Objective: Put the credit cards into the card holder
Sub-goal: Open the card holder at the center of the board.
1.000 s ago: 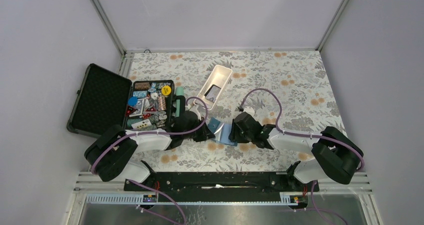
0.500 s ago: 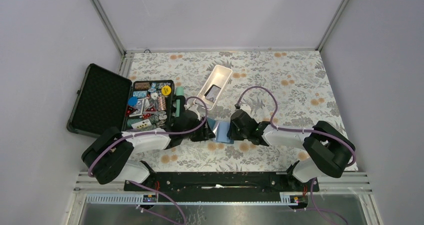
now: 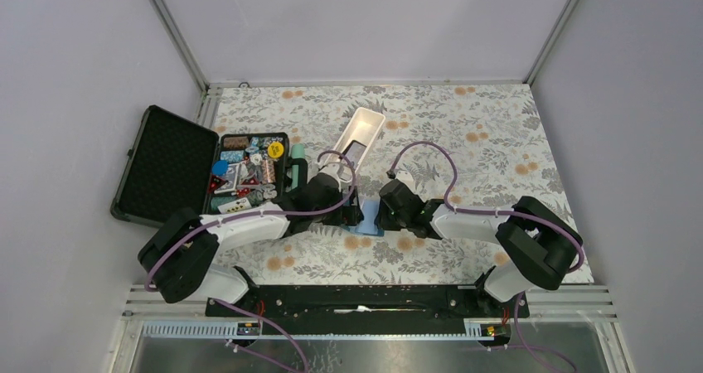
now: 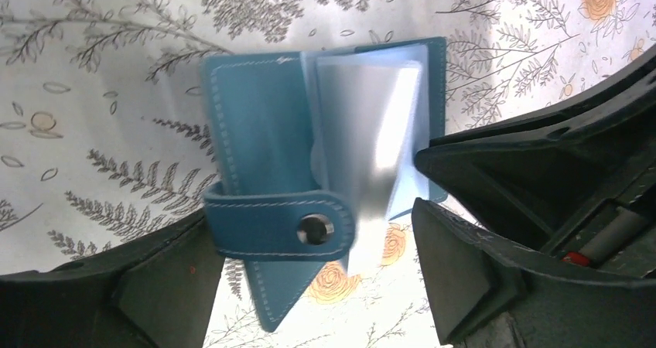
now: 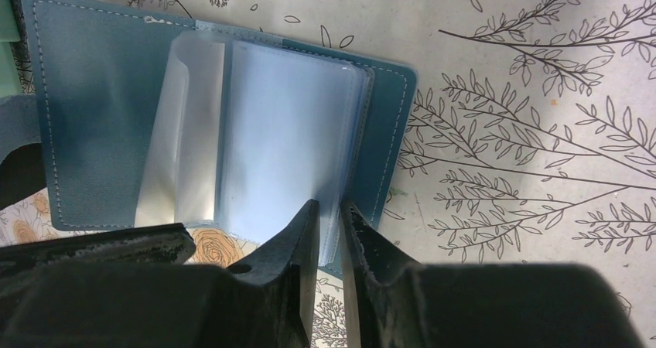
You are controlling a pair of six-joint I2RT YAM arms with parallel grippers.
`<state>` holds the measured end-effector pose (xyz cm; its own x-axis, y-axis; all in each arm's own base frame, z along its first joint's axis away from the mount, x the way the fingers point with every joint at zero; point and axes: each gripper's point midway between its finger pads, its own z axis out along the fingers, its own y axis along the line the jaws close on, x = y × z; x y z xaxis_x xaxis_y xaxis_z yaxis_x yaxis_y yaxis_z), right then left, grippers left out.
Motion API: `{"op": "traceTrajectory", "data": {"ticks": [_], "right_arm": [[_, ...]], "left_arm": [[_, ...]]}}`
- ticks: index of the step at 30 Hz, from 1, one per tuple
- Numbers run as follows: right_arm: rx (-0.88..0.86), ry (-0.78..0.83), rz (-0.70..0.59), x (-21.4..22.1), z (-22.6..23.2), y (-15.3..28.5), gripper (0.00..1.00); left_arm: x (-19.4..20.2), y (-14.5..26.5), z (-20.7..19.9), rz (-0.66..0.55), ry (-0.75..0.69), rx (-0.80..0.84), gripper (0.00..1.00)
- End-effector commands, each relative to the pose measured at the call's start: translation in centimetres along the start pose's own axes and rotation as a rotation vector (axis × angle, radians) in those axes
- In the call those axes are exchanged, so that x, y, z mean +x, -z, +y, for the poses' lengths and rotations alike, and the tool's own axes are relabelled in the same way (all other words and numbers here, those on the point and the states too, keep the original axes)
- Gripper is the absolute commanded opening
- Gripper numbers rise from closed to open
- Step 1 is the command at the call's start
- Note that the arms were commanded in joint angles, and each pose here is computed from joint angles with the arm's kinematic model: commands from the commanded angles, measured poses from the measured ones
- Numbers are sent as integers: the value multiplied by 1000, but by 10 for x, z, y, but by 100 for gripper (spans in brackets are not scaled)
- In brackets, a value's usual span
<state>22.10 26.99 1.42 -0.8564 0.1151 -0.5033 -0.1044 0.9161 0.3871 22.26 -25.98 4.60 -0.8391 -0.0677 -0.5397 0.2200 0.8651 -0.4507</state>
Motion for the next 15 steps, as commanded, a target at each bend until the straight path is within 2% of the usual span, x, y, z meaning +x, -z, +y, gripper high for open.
{"op": "traceTrajectory", "data": {"ticks": [1,4,8,11,15], "right_arm": [[89,8,76,22,-24,-6,21],[88,9,77,22,-24,-7,21],[89,7,77,22,-24,-7,20],[95,8,81,23,-25,-8,20],[108,10,83,24,-29,-7,19]], "left_arm": [[-21,-1,-10,-66,-111,-75,90],[-20,-3,-3,-56,-158,-157,90],[-20,0,9,-60,-189,-251,84],[-20,3,14,-61,-193,-275,77],[-20,6,17,-62,-191,-290,75]]}}
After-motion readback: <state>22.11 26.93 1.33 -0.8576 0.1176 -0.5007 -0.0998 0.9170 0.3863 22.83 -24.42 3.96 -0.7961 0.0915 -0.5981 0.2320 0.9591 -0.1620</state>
